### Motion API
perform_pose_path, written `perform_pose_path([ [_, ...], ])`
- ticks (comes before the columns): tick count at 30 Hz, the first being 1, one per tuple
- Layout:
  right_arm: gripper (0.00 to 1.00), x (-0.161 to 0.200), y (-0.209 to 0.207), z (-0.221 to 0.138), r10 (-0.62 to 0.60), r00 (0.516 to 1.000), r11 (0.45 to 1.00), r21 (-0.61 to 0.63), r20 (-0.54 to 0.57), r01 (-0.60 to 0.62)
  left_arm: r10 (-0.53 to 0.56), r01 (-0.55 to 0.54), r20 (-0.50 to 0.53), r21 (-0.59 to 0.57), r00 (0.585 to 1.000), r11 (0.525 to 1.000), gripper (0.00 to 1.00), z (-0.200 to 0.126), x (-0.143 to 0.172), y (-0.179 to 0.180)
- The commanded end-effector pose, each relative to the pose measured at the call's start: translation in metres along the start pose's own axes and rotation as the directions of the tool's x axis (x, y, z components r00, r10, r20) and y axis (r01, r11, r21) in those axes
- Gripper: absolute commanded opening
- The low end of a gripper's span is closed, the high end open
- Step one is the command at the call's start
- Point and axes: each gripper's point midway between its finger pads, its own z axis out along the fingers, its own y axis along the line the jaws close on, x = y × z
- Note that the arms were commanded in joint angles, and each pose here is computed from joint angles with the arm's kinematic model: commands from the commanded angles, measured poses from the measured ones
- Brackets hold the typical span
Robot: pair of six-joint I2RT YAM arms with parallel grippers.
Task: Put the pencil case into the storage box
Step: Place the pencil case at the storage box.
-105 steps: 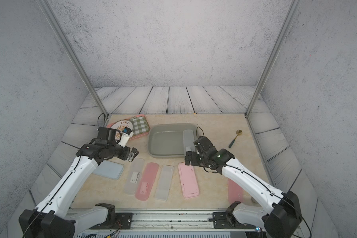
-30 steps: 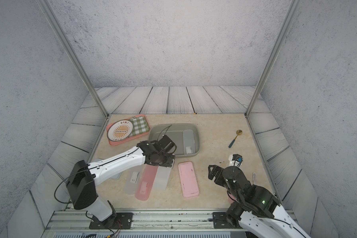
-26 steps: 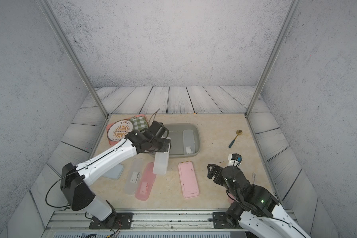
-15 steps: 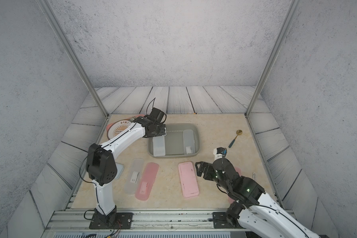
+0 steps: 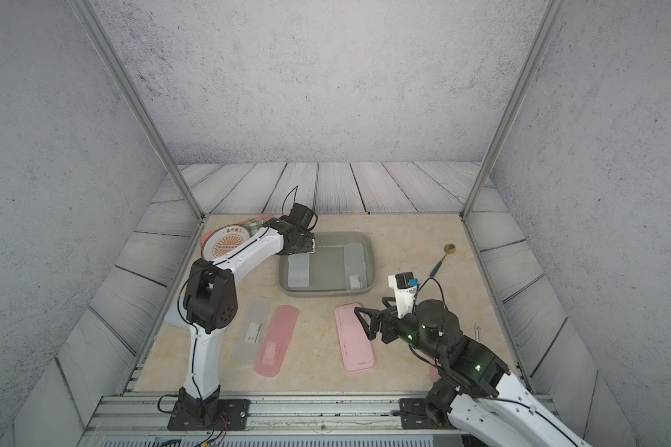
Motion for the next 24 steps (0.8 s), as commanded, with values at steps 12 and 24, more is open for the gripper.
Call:
perform_pose_path([
  [12,0.99,0.004,-0.005,-0.001,0.034,0.999,0.999,-0.004,0.033,-0.034,0.035,-0.036,-0.014,-0.044,0.999,0.998,0.55,0.026,0.004,0.009],
  [24,0.99,0.010,-0.007,0.005,0.053,0.999,0.999,0.001,0.010,-0.053,0.026,-0.029,-0.038,-0.085,0.999,0.996,0.68,0.056,0.015,0.015],
])
